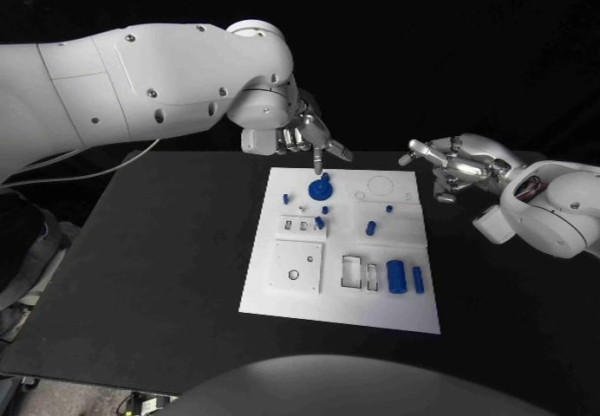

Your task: Assemble the parts on the task board

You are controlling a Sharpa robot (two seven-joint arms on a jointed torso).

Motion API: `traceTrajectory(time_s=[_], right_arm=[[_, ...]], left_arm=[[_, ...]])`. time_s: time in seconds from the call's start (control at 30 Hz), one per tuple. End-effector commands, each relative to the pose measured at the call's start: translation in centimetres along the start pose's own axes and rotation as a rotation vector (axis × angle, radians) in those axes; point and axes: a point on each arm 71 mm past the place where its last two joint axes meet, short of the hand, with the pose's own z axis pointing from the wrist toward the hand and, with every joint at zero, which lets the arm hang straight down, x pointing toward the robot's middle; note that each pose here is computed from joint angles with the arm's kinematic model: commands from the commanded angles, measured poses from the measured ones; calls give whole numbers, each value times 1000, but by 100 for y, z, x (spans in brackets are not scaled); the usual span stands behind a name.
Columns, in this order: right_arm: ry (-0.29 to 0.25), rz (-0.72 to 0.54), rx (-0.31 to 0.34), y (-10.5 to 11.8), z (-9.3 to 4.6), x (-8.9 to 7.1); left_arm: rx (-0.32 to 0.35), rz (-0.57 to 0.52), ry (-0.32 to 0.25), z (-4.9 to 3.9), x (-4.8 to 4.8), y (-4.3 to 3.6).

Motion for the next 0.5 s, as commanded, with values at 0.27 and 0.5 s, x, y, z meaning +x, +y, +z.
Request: traceTrajectory(time_s=[0.27,0.5], right_arm=[[45,61,65,-40,-10,44],[61,67,78,-43,-6,71]], left_arm=[[-204,-11,154,252,254,184],[-217,-46,178,385,349,242]])
